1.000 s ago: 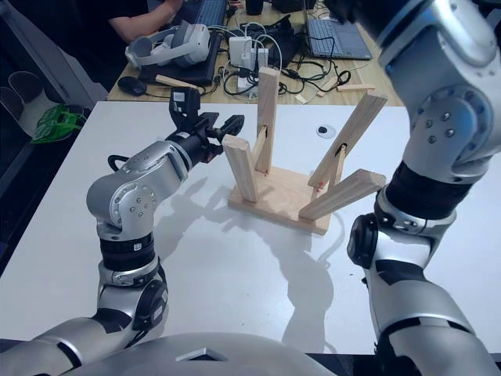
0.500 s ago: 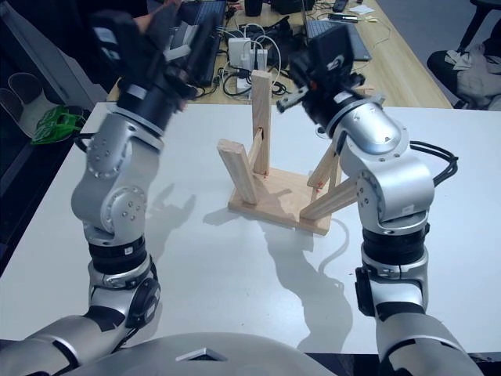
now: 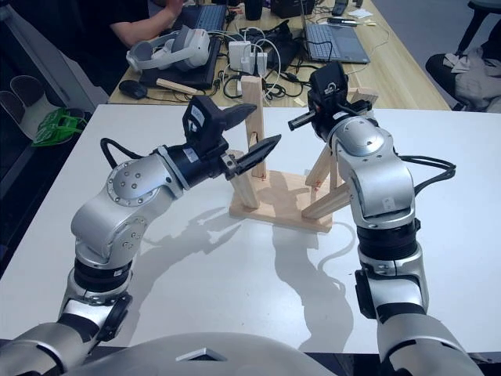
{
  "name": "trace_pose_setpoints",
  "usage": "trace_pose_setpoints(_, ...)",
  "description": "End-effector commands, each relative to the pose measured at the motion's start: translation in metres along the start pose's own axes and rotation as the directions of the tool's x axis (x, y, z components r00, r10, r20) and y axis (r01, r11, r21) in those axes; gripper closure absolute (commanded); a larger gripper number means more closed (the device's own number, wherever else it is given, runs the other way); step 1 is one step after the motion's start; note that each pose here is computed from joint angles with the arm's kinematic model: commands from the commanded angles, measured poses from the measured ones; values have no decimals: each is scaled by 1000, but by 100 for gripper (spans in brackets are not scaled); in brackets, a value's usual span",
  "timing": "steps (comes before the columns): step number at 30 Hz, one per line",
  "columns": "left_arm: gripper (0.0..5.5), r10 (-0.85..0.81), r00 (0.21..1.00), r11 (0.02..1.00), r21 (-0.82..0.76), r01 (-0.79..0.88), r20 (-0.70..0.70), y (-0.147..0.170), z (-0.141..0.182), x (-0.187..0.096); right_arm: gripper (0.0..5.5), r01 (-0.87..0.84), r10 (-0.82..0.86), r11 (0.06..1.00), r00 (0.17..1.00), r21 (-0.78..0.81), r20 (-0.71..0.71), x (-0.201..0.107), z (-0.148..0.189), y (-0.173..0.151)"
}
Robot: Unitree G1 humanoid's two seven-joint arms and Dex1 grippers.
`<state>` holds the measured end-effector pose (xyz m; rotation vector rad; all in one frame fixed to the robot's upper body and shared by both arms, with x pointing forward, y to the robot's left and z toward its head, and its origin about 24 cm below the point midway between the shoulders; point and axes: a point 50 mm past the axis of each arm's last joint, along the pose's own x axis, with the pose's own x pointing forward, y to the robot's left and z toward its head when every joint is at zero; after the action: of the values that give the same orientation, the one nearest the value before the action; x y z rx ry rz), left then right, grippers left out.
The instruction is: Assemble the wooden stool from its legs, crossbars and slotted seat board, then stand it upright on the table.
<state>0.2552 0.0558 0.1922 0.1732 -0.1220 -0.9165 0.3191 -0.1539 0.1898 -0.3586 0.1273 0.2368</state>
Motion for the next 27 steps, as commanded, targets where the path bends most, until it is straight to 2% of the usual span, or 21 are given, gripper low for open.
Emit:
trace_pose_setpoints(1,223,115,965,992,-19,-122,-235,13,-35,-2,548,19,-18,1000,998,22,-62,5,-14,3)
trace_pose_setpoints(6,223,120,984,987,-91,-132,-128,8,-24,12,548,58,-56,998,997,24,-60,16,-19,-1)
trace_pose_setpoints(10,223,127,988,984,-114,-137,-92,6,-20,21,548,47,-46,998,999,30,-27,38,-21,-7)
trace_pose_setpoints(16,223,243,970,959,-148,-243,-21,19,-10,30,548,-27,27,999,1000,25,-14,61,-33,-11)
trace_pose_setpoints(18,223,300,953,942,-168,-291,30,24,-3,32,548,-40,34,998,995,54,96,62,-22,-10)
trace_pose_setpoints(19,223,327,942,933,-182,-310,73,27,2,33,548,-42,26,996,980,77,196,60,-9,-10)
trace_pose_setpoints(22,223,381,900,915,-228,-333,212,32,23,34,548,-27,-27,994,875,105,483,45,34,-11)
trace_pose_setpoints(27,223,370,866,925,-222,-309,337,38,54,34,548,59,-150,986,730,157,667,20,84,-18)
